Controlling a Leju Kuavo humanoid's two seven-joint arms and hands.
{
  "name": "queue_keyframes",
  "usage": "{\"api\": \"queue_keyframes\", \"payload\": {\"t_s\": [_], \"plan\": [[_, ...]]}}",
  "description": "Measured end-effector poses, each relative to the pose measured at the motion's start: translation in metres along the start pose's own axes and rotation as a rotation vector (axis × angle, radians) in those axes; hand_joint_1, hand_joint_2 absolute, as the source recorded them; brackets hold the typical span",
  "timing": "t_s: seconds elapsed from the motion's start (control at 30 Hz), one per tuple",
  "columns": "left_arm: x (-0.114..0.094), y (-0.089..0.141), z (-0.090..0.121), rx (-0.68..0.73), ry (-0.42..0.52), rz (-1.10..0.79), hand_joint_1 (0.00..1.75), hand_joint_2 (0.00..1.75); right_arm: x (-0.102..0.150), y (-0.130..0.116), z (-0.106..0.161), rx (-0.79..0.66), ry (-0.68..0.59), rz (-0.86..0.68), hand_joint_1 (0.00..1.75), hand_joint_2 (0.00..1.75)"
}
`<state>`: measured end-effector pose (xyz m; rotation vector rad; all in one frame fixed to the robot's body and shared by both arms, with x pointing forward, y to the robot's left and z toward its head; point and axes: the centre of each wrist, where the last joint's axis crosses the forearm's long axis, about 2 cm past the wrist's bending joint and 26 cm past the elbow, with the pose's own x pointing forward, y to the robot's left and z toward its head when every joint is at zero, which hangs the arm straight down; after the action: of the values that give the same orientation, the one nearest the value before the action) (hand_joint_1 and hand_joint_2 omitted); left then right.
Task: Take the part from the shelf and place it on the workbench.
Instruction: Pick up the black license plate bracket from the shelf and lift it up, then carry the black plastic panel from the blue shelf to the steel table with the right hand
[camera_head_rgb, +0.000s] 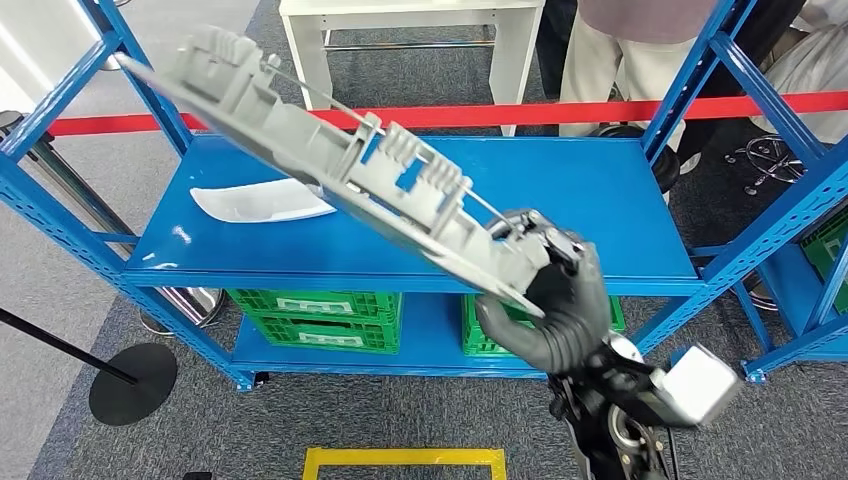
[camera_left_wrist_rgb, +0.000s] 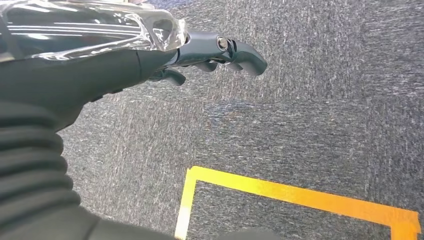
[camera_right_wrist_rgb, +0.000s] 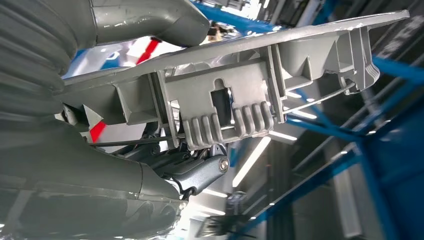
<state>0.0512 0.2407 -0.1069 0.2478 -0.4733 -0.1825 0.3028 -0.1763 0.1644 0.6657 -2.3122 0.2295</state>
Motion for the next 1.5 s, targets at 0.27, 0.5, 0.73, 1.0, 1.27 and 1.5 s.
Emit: {"api": "queue_keyframes", "payload": {"t_s": [0.27,0.5,0.73,1.0,1.27,1.5], "plan": [[0.0,0.0,0.0,-0.001,-0.026,-0.009,0.0,1.75,0.021,0.005,-0.001,0.032,-0.069,0.007,1.75,1.75],[0.0,0.0,0.0,0.0,-0.066,0.008,0.0,1.75,0.028,0.008,0.001,0.049,-0.079,0.023,1.75,1.75],[-0.001,-0.001,0.0,-0.025,-0.087,0.062,0.0,1.75,0.034,0.011,0.002,0.065,-0.094,0.061,1.75,1.75],[-0.001,-0.002,0.0,-0.036,-0.08,0.06,0.0,1.75,0.041,0.015,0.006,0.068,-0.106,0.084,1.75,1.75],[-0.001,-0.002,0.0,-0.039,-0.078,0.05,0.0,1.75,0.044,0.017,0.007,0.067,-0.112,0.085,1.75,1.75],[-0.001,-0.001,0.0,-0.04,-0.075,0.042,0.0,1.75,0.044,0.017,0.009,0.066,-0.11,0.083,1.75,1.75]]}}
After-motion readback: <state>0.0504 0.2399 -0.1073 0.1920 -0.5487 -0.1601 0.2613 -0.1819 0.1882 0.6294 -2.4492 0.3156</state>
